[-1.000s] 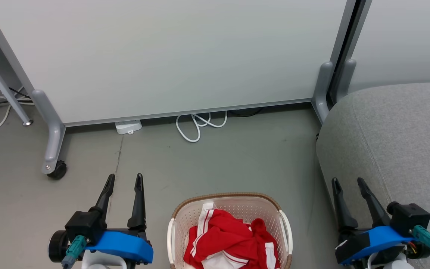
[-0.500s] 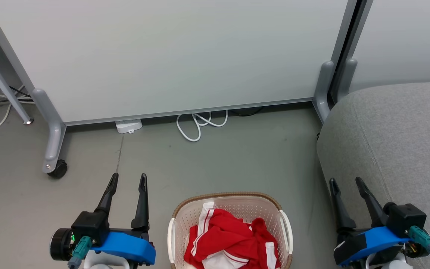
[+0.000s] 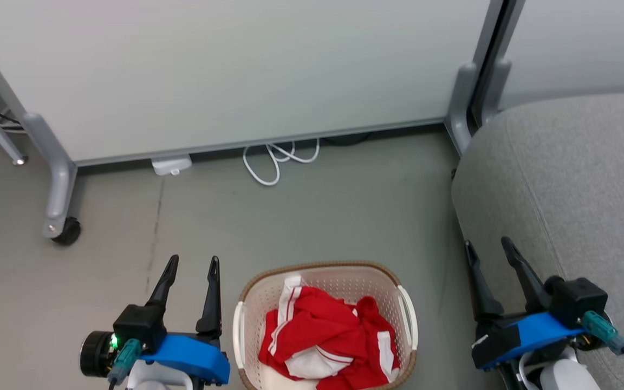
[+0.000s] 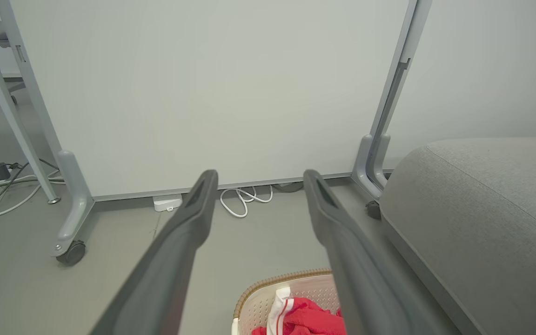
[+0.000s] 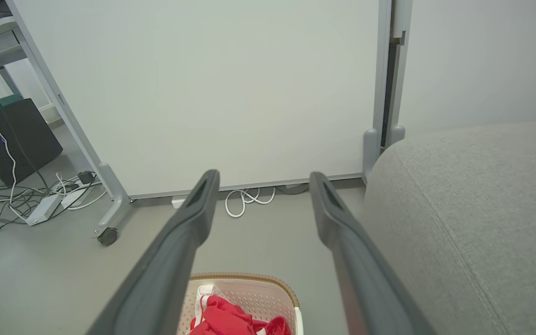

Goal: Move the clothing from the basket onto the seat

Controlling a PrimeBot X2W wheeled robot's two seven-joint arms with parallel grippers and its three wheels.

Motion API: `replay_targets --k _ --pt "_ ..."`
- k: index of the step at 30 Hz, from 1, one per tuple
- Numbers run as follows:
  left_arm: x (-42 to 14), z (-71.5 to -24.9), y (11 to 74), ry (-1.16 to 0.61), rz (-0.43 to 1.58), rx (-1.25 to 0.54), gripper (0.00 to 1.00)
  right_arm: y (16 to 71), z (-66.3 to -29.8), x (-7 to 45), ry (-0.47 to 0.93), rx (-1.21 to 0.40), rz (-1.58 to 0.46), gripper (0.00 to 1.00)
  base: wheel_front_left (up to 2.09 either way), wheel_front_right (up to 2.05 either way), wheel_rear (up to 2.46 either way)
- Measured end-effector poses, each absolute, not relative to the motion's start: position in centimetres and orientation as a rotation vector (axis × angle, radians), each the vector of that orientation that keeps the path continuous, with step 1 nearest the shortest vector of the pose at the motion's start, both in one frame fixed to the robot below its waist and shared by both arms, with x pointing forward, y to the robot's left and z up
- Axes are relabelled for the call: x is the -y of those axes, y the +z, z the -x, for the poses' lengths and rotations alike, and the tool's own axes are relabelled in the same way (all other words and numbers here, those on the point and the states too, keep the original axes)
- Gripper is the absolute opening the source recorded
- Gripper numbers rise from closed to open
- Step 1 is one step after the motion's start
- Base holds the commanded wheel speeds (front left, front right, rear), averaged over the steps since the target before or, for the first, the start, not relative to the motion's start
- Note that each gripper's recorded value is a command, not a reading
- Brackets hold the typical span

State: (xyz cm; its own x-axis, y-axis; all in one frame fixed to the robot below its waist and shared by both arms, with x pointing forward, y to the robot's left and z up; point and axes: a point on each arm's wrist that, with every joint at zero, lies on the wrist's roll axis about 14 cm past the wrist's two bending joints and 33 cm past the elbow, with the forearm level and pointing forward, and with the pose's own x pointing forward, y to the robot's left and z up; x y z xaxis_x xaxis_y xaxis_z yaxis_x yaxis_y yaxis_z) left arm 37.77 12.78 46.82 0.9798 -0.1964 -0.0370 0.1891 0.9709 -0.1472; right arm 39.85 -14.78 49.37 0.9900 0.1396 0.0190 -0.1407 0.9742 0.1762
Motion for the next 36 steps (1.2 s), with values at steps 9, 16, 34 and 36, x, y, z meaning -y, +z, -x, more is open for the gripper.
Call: replay_targets --k 9,16,34,36 --pt "-9.6 -41.5 40.6 -0.298 0.127 -0.230 1.00 49.3 -43.8 14.4 0.163 0.031 -0.167 1.00 0.00 0.00 0.00" --pt "-6.0 -44.1 32.7 -0.430 0.099 -0.422 1.00 46.4 -47.0 16.1 0.122 -0.004 -0.168 1.00 0.00 0.00 0.00" --pt "-0.5 -40.7 15.4 -0.808 -0.091 -0.826 1.00 37.4 -47.7 20.0 0.010 -0.188 -0.185 1.00 0.00 0.00 0.00" --pt "-0.2 -40.6 14.2 -0.843 -0.121 -0.840 1.00 36.5 -47.5 20.2 0.002 -0.210 -0.190 1.00 0.00 0.00 0.00"
